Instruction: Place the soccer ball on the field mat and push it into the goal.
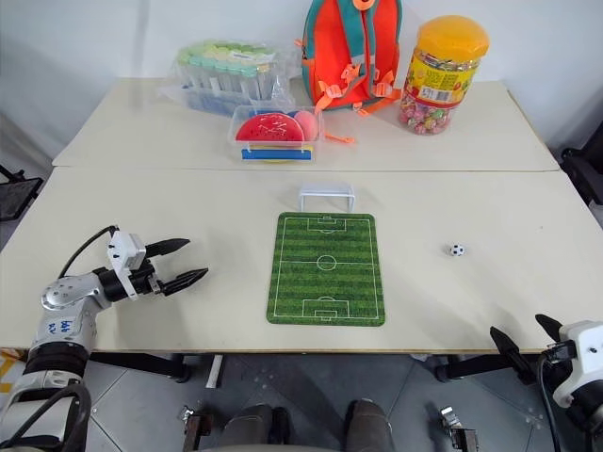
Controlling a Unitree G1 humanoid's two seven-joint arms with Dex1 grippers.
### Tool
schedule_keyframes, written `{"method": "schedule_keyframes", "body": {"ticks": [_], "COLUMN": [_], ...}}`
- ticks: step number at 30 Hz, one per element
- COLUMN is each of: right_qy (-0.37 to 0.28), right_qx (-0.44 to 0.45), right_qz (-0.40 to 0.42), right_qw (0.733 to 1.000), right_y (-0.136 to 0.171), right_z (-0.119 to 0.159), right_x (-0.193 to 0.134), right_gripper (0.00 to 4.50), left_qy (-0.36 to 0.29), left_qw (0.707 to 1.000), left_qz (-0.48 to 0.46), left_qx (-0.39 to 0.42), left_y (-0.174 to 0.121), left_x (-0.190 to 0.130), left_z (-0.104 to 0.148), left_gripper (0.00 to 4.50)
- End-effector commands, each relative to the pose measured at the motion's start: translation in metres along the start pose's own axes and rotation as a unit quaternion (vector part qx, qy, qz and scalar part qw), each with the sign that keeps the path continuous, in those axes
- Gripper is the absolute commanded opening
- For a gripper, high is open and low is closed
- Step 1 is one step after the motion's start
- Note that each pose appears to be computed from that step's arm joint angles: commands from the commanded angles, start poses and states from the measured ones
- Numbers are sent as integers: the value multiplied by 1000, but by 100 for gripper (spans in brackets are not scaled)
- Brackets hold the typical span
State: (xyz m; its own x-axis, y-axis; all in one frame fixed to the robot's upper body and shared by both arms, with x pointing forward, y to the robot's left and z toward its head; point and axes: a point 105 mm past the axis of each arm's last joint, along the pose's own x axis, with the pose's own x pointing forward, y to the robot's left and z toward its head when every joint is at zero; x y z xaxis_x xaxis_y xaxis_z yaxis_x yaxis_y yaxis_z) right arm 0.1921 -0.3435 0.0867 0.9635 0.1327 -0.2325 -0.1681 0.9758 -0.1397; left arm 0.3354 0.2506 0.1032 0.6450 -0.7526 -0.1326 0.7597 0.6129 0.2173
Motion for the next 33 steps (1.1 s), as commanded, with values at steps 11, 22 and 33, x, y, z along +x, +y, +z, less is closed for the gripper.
{"method": "schedule_keyframes", "body": {"ticks": [11,22,33], "right_qy": [-33,-36,-36], "right_qx": [-7,-1,7], "right_qz": [-21,64,88], "right_qw": [999,997,995], "right_y": [-5,1,-6], "right_z": [53,82,74], "right_x": [8,84,130], "right_gripper": [449,449,449], "left_qy": [-25,-109,-114], "left_qw": [999,987,987], "left_qz": [38,-117,-114], "left_qx": [-9,22,14], "left_y": [16,-23,-33], "left_x": [9,31,22], "left_z": [20,47,45], "left_gripper": [450,450,450]}}
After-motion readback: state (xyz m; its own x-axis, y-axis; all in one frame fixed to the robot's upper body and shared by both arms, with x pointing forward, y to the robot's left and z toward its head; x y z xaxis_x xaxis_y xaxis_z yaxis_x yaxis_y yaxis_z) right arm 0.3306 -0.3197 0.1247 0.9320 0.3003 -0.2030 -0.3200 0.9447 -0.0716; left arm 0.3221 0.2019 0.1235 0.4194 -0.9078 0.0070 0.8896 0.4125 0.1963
